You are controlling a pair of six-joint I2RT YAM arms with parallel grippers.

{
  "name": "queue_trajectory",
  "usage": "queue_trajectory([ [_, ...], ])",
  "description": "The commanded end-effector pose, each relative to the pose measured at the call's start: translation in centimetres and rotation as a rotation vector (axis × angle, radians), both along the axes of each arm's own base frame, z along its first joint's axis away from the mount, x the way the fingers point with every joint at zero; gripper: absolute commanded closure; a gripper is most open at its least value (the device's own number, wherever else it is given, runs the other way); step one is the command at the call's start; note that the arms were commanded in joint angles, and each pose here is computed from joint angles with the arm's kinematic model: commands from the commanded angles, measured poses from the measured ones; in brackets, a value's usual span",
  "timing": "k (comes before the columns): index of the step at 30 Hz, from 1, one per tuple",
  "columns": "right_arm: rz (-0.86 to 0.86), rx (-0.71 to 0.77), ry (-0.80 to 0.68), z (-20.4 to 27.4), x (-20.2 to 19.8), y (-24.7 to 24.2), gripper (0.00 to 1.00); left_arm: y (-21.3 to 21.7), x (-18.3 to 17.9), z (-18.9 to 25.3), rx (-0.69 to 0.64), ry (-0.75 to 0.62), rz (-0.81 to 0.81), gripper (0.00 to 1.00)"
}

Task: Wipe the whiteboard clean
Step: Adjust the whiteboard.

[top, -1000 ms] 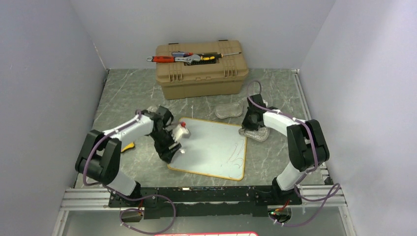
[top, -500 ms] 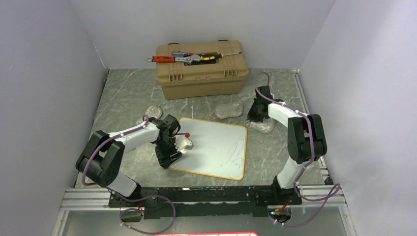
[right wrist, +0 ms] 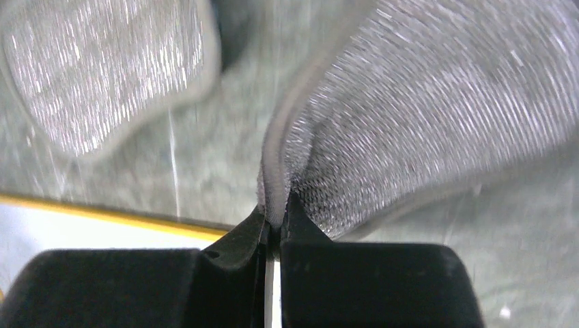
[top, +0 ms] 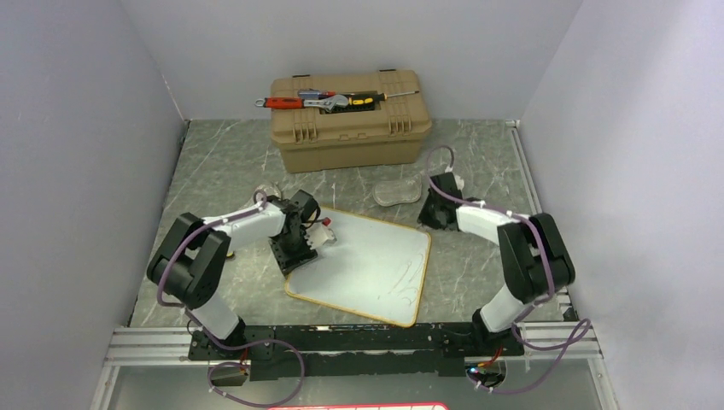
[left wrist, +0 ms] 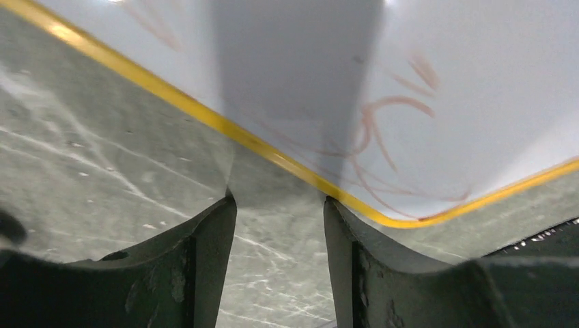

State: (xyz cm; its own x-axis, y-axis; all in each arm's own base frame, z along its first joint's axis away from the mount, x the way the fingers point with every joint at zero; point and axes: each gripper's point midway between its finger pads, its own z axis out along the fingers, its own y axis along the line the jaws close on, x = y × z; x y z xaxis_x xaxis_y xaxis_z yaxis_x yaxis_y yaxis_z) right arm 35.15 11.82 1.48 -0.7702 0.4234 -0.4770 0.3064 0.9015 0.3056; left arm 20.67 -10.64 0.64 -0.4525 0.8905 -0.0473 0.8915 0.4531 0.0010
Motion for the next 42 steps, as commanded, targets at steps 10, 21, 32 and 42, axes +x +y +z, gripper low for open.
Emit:
queue_trajectory([
  [10, -0.049, -0.059, 0.221, -2.5, -12.6, -2.1, 1.0, -3.1, 8.1, -2.1, -0.09, -0.132, 0.052, 0.44],
  [21, 0.012, -0.071, 0.201, -1.8, -9.2, -1.5, 1.0, -0.7, -0.8, 5.7, -0.246, -0.017, -0.168, 0.39],
  [32, 0.034, -0.047, 0.219, -2.3, -7.4, -0.6, 1.0, -0.8, -6.2, 1.1, -0.162, 0.059, -0.305, 0.38],
  [42, 0.037, -0.016, 0.238, -2.7, -7.6, -0.3, 1.0, -1.2, -3.8, -2.0, -0.07, -0.127, -0.293, 0.3],
])
